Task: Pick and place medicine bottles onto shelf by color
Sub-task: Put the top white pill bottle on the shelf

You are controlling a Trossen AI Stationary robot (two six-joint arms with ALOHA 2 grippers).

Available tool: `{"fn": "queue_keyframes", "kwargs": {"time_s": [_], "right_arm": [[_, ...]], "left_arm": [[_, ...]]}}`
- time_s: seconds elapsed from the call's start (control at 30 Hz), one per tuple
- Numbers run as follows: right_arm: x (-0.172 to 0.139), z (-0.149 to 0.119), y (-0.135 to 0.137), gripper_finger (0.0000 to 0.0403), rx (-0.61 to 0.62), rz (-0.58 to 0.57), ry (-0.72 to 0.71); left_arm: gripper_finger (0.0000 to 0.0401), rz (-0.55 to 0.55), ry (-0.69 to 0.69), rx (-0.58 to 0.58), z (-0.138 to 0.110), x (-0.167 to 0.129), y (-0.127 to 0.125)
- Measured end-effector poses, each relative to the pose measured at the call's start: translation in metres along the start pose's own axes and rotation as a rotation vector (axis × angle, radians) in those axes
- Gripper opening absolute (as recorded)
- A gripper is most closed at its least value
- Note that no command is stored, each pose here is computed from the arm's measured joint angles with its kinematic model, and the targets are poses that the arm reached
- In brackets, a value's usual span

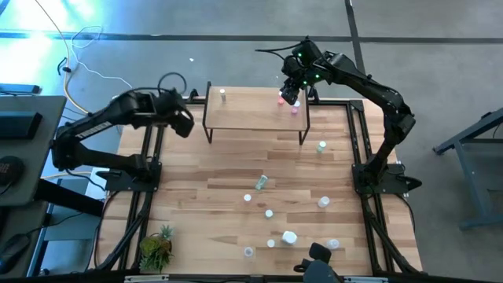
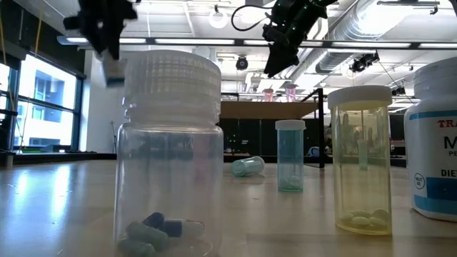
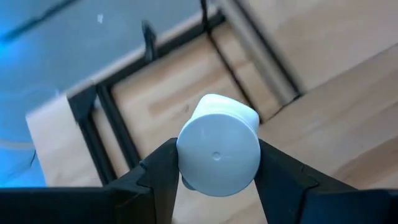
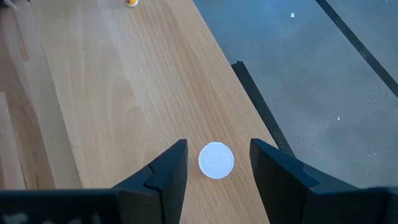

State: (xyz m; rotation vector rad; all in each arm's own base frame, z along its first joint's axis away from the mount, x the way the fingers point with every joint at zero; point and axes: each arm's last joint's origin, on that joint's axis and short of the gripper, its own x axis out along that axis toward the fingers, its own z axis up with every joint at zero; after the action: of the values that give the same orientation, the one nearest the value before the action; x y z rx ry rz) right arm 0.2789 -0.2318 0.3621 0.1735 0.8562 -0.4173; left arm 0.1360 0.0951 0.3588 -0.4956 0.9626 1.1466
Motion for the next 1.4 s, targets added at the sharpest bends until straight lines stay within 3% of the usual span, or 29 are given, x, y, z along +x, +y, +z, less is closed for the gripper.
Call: {"fn": "queue_keyframes", "kwargs": {"time_s": [0.27, 0.47, 0.83, 1.07, 1.4], "right_arm": [[0.0, 0.0, 0.0, 0.0165, 0.0, 0.0, 0.0], [0.0, 0.0, 0.0, 0.0165, 0.0, 0.0, 0.001], [0.0, -0.001, 0.0, 0.0165, 0.001, 0.001, 0.007], [0.0, -0.001, 0.0, 0.0165, 0.007, 0.003, 0.014], [0.0, -0.001, 0.0, 0.0165, 0.021, 0.003, 0.014]], "left_arm": [[0.0163, -0.053, -0.239, 0.041, 0.035, -0.052, 0.008], [0.0163, -0.114, -0.35, 0.181, 0.069, -0.066, -0.006], [0.0163, -0.229, -0.148, 0.504, 0.099, -0.017, -0.055], [0.0163, -0.244, -0.044, 0.572, 0.103, 0.009, -0.072], [0.0163, -0.212, 0.085, 0.63, 0.111, 0.044, -0.075]]}}
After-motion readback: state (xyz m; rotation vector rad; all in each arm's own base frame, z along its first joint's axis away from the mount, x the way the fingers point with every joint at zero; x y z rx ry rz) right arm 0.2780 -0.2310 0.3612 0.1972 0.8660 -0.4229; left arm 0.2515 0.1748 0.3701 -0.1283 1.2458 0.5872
